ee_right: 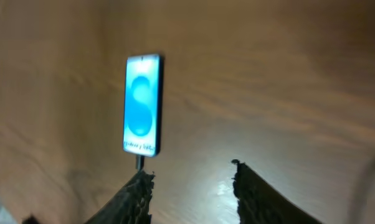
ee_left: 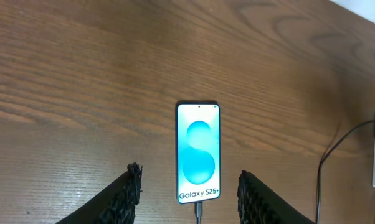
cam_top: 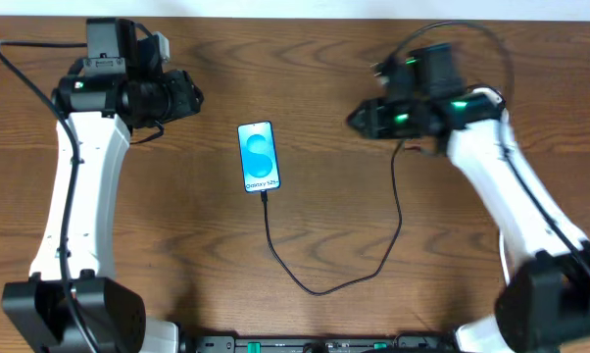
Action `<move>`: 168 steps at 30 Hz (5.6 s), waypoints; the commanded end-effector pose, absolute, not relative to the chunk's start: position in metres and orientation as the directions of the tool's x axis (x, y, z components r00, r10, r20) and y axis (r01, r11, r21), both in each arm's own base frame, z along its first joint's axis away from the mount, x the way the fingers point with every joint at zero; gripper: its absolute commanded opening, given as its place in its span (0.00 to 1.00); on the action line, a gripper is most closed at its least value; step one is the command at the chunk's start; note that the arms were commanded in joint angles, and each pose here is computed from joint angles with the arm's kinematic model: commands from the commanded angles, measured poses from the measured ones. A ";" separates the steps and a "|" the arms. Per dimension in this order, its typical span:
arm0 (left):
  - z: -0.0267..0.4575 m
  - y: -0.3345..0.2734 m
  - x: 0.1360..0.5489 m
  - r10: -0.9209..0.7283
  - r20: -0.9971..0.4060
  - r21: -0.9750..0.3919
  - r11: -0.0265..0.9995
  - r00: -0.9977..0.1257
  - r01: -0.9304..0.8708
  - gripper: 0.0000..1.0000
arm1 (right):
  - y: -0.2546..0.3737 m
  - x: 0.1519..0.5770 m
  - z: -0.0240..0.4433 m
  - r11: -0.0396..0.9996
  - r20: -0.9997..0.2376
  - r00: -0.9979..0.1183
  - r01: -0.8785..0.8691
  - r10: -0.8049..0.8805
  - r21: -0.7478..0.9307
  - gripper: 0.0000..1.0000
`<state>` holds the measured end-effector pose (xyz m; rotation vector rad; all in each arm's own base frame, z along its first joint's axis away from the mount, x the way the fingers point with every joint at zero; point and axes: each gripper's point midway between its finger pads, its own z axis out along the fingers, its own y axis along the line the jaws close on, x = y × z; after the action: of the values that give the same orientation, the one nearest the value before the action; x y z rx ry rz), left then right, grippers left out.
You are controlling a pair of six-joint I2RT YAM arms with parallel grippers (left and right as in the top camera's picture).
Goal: Plug charger to phone and switch on socket
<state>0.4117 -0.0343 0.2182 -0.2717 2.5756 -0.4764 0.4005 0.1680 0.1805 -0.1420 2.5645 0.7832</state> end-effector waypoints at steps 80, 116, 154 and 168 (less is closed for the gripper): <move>0.234 -0.034 0.408 -0.299 -0.465 -0.391 0.914 -0.833 -0.110 0.92 | 0.101 0.413 0.202 0.927 -0.537 -0.836 -0.102 0.116 0.361 0.99; 0.234 -0.034 0.408 -0.299 -0.465 -0.390 0.914 -0.833 -0.110 0.92 | -0.158 0.436 0.101 0.861 -0.447 -0.745 0.349 0.495 0.371 0.01; 0.234 -0.034 0.408 -0.299 -0.465 -0.390 0.914 -0.833 -0.111 0.92 | -0.154 0.464 0.015 0.857 -0.398 -0.776 0.342 0.489 0.385 0.01; 0.234 -0.034 0.408 -0.299 -0.465 -0.391 0.914 -0.833 -0.110 0.92 | -0.152 0.457 -0.006 0.849 -0.347 -0.794 0.369 0.499 0.377 0.01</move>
<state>0.4091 -0.0344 0.2233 -0.3018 2.5658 -0.4854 0.4690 -0.1619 0.0235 0.6181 2.5075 0.3778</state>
